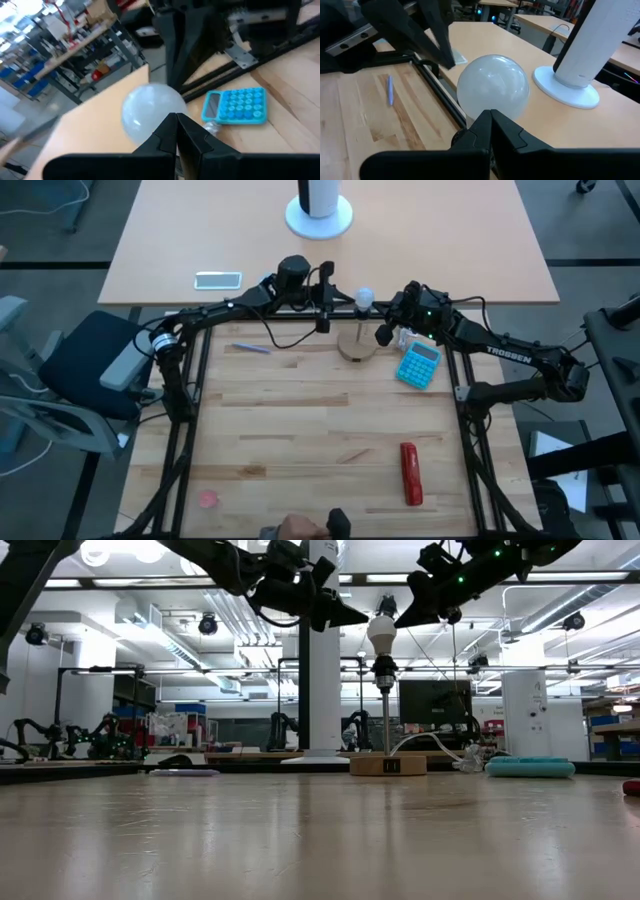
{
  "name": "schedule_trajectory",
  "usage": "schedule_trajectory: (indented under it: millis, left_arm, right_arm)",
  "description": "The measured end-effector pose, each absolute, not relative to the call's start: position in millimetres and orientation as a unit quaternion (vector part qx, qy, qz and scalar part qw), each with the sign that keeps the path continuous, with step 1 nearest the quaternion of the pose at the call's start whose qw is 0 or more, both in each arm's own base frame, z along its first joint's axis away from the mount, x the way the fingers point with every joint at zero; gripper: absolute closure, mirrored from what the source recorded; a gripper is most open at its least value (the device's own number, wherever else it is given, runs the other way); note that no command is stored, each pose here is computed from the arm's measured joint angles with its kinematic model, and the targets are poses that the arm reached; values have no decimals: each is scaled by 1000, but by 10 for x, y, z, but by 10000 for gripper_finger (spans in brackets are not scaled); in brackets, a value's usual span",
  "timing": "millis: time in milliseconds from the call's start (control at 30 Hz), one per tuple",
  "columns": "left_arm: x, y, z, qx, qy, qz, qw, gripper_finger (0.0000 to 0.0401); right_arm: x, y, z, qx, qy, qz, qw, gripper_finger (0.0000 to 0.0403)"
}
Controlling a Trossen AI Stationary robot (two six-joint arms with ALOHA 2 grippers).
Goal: Screw lightbulb
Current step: Insert the lightbulb into the lamp
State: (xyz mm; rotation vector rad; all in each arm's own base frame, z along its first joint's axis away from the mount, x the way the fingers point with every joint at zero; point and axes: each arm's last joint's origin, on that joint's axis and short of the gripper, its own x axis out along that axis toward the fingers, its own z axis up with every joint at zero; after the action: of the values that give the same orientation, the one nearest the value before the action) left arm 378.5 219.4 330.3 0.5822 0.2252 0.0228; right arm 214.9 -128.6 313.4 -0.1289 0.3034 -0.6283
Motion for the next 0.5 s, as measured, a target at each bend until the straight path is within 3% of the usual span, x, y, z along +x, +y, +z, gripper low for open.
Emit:
schedule_trajectory:
  millis: [500]
  left_arm:
    - [3855,2251,3179,270,118,27,955,401]
  right_arm:
    - [2043,-1245,3227,-65,136,-339,929,403]
